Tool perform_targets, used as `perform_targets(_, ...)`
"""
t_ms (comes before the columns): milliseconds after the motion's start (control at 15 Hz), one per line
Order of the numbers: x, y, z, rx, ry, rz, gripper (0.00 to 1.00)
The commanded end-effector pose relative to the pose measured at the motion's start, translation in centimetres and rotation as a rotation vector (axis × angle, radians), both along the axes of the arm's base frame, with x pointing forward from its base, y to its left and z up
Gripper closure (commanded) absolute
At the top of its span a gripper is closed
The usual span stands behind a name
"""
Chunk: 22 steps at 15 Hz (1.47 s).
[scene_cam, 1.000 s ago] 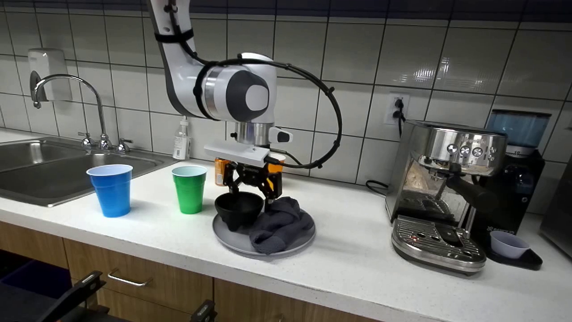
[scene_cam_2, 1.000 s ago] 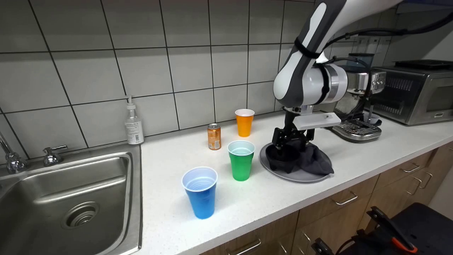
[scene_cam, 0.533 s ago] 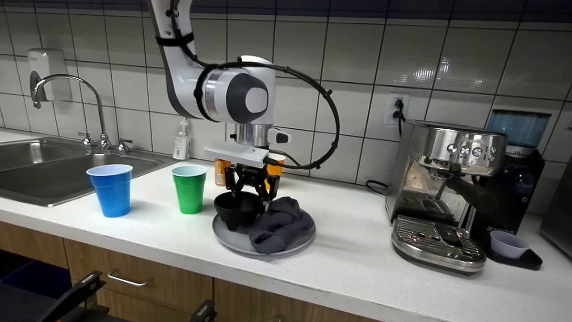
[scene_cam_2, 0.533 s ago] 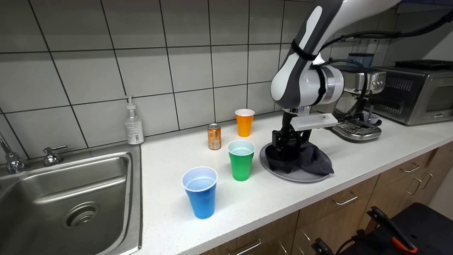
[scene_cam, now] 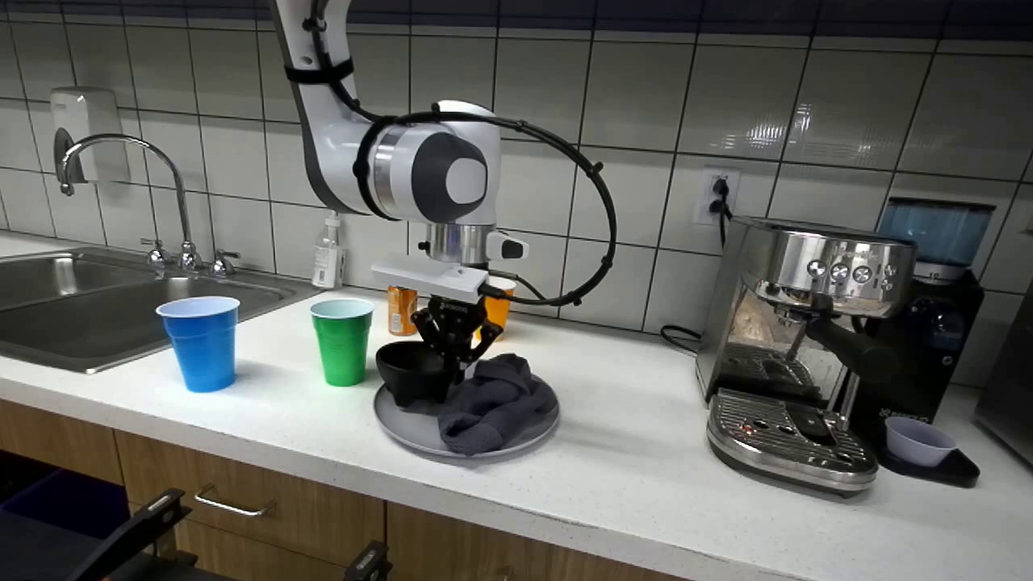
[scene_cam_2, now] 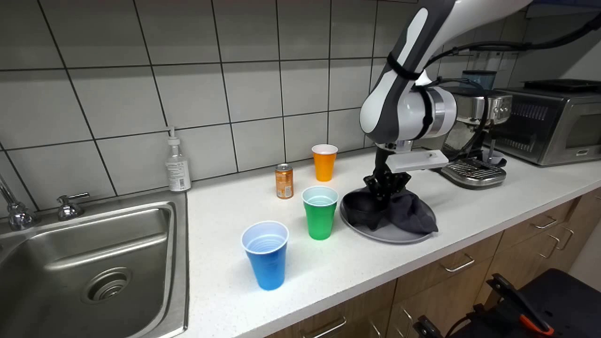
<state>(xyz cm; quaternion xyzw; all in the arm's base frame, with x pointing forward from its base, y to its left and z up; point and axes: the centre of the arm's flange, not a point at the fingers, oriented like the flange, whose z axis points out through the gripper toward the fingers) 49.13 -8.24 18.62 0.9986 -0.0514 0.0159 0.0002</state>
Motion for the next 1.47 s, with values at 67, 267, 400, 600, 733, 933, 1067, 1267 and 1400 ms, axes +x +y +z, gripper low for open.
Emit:
perform_targets(67,0.1,-0.8,1.3,0.013,-0.014,-0.039,0.98)
perform_targets(267,-0.3,-1.4,2.3,0.021,-0.033,-0.054,0.98)
perform_targets(400,-0.7,-1.8,2.9,0.033,-0.044,-0.071,0.98)
perform_targets(600,-1.4,-2.4,4.1,0.050,-0.065,-0.103,0.98)
perform_targets(733,-1.9,-2.6,5.1,0.062,-0.084,-0.124,0.98)
perform_targets(933,-2.7,-3.0,6.3,0.076,-0.110,-0.157,0.98)
perform_targets(1067,-3.3,-3.3,7.0,0.082,-0.125,-0.180,0.98)
perform_targets(1267,-4.4,-4.1,8.0,0.080,-0.144,-0.219,0.98)
perform_targets(1400,-5.2,-4.9,8.3,0.075,-0.147,-0.242,0.98)
